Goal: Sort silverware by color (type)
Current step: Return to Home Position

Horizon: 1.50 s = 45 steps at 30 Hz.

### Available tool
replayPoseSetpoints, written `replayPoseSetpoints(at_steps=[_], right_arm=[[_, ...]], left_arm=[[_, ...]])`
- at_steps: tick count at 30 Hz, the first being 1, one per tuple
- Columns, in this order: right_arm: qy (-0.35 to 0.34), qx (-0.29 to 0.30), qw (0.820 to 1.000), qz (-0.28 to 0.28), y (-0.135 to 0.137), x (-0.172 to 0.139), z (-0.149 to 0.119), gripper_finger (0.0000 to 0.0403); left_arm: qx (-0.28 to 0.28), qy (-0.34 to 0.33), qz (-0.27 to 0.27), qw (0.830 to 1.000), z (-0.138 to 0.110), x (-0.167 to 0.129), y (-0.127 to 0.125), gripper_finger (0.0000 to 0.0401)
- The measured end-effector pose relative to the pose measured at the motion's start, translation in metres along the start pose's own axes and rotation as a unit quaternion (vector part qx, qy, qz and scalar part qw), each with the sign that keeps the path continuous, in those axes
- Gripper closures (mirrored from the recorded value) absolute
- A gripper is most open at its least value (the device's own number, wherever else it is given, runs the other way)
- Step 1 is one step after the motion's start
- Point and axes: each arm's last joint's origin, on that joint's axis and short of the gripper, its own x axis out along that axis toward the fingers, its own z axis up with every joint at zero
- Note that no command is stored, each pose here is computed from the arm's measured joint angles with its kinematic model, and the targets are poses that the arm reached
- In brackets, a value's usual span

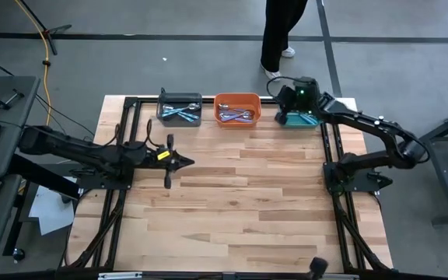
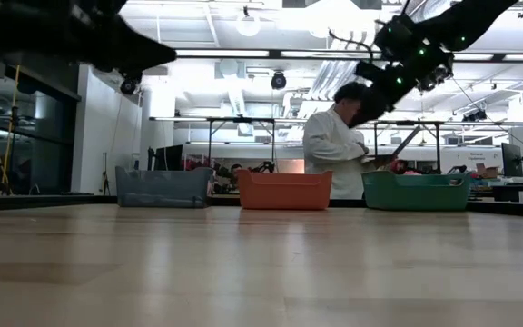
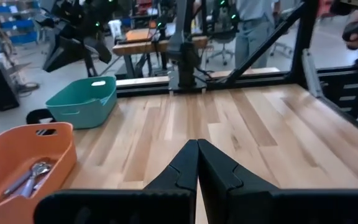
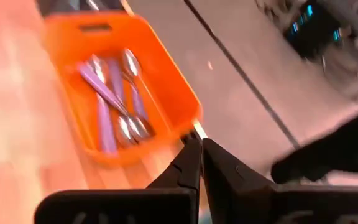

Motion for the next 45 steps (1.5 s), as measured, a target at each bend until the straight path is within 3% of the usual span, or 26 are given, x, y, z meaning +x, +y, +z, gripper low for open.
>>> replayPoseSetpoints(at_steps=[12, 20, 30, 33, 38, 45], right_arm=[[-0.152, -0.011, 0.984, 0.093, 0.055, 0.019, 0.039, 0.0403], [-0.187, -0.057, 0.968, 0.155, 0.101, 0.029, 0.047, 0.0403], [-0.184, -0.082, 0.954, 0.223, 0.121, 0.022, 0.045, 0.0403], [-0.202, -0.076, 0.951, 0.223, 0.127, 0.023, 0.030, 0.0403], [-0.231, -0.041, 0.947, 0.220, 0.136, 0.020, -0.016, 0.0403], [-0.265, -0.011, 0.943, 0.204, 0.134, -0.013, -0.050, 0.0403]], left_arm=[[-0.027, -0.034, -0.012, 0.999, -0.018, -0.032, 0.008, 0.0401], [-0.029, -0.026, -0.002, 0.999, -0.018, -0.046, 0.012, 0.0401], [-0.028, -0.017, 0.012, 0.999, -0.019, -0.059, 0.013, 0.0401], [-0.028, -0.017, 0.012, 0.999, -0.019, -0.062, 0.014, 0.0401], [-0.025, -0.033, 0.014, 0.999, -0.017, -0.065, 0.014, 0.0401], [-0.020, -0.043, 0.015, 0.999, -0.016, -0.070, 0.014, 0.0401]])
